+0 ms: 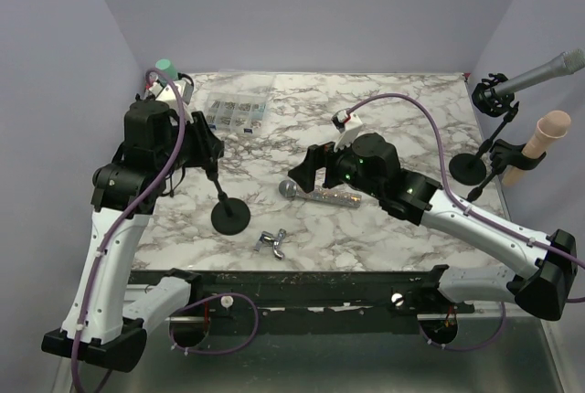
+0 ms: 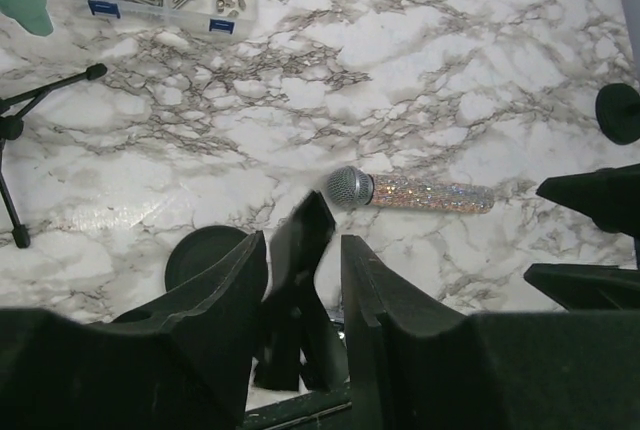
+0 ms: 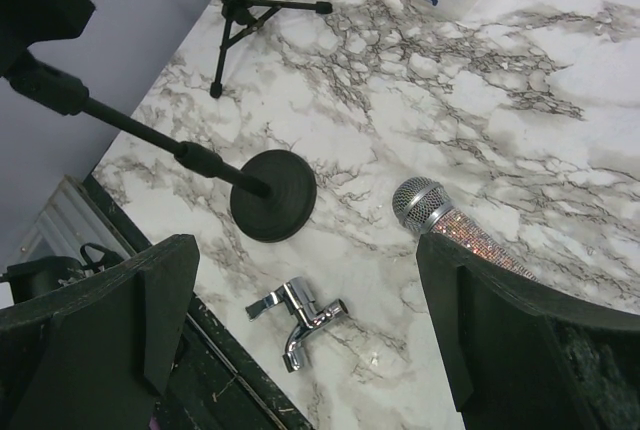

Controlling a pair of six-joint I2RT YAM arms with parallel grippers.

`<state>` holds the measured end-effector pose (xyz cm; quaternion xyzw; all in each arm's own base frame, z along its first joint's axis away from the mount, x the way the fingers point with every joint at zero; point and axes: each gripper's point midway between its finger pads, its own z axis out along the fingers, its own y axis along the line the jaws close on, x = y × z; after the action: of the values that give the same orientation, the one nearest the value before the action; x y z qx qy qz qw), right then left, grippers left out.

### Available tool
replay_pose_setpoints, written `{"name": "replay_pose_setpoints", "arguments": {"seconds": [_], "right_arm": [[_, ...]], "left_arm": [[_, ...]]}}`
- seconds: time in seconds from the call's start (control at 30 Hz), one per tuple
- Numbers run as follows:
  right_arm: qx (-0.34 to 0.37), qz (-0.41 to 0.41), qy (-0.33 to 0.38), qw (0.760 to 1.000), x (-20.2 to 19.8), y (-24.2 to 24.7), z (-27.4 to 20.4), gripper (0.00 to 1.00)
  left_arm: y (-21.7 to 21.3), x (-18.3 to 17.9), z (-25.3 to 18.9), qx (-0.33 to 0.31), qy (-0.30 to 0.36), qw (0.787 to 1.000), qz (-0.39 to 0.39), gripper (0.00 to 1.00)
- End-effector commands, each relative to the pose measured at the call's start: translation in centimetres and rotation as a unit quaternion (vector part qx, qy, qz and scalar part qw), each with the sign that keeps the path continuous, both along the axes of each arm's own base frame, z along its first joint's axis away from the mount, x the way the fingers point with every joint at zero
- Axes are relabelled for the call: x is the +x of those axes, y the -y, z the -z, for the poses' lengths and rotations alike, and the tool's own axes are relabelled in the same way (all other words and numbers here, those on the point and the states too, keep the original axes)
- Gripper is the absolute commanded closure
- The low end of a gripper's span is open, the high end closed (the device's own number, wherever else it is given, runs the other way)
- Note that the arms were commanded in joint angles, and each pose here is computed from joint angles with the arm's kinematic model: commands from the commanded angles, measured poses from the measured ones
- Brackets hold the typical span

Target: Remove the microphone from the stand

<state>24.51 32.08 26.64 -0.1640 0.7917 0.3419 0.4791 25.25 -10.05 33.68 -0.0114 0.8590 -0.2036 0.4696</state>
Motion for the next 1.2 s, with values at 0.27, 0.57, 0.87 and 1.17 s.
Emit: {"name": "replay_pose_setpoints", "arguments": {"seconds": [0.27, 0.57, 0.87, 1.17], "right_arm": [[0.003, 0.001, 0.004, 1.000, 0.3, -0.3, 0.5, 0.00], [0.004, -0.003, 0.002, 1.000, 0.2, -0.5, 0.6, 0.00], [0.000, -0.004, -0.003, 1.000, 0.3, -0.7, 1.2, 0.00], [-0.002, -0.007, -0.012, 1.000, 0.2, -0.9, 1.9, 0.00]], "left_arm": [[-0.8, -0.8, 7.5, 0.040, -0.066, 0.997, 0.003, 0.73], [-1.6, -0.7, 12.3, 0.043, -0.112, 0.992, -0.040, 0.75], [-1.6, -1.8, 16.8, 0.020, -0.152, 0.986, -0.069, 0.75], [-2.2, -3.1, 19.4, 0.014, -0.168, 0.981, -0.094, 0.76]]}}
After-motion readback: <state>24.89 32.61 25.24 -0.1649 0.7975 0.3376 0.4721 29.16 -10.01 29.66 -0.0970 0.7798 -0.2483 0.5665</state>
